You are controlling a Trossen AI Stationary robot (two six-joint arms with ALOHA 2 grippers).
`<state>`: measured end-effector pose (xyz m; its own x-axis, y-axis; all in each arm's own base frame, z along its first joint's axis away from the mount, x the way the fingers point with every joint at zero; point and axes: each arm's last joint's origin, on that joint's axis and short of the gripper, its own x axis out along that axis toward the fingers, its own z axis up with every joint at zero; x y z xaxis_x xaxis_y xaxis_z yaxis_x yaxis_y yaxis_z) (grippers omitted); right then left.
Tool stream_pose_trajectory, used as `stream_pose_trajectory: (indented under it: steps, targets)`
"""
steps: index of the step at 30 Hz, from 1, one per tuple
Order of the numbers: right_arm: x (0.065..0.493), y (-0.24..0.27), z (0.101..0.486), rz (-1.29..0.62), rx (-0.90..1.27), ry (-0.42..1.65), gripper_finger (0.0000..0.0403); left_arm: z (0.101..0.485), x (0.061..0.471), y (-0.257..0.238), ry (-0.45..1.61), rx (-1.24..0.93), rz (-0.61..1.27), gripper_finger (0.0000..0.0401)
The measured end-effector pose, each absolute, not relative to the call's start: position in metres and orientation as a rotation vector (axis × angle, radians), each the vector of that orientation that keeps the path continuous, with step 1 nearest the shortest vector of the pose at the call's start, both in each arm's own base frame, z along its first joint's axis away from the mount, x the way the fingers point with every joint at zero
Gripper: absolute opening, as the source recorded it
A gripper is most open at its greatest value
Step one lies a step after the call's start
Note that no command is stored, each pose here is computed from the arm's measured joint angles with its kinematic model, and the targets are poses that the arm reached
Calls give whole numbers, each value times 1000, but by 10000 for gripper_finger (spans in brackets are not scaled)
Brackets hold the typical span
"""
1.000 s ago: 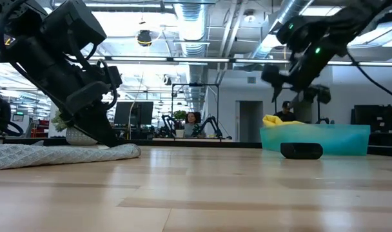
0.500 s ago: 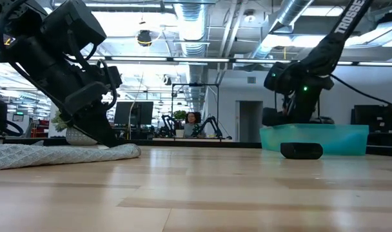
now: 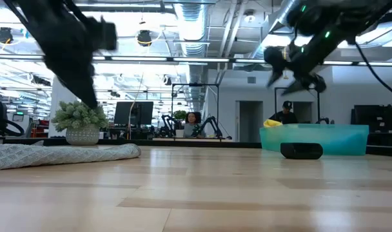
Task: Fold microfiber towels
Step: Fold the gray microfiber cloth
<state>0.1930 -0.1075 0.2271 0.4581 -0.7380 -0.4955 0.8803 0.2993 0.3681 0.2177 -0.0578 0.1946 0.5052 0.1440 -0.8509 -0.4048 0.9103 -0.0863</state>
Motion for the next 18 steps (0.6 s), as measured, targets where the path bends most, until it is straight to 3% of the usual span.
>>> stream_pose_trajectory:
  steps: [5,10,18]
  targets:
    - [217,-58,236,-749,516,295,260,211,192,-93,977,-376,364,61]
    - [258,-6,222,-463,332,287,260,209,160,-139,928,-543,353,61]
    - [327,40,180,-310,193,344,260,186,116,-162,904,-585,599,61]
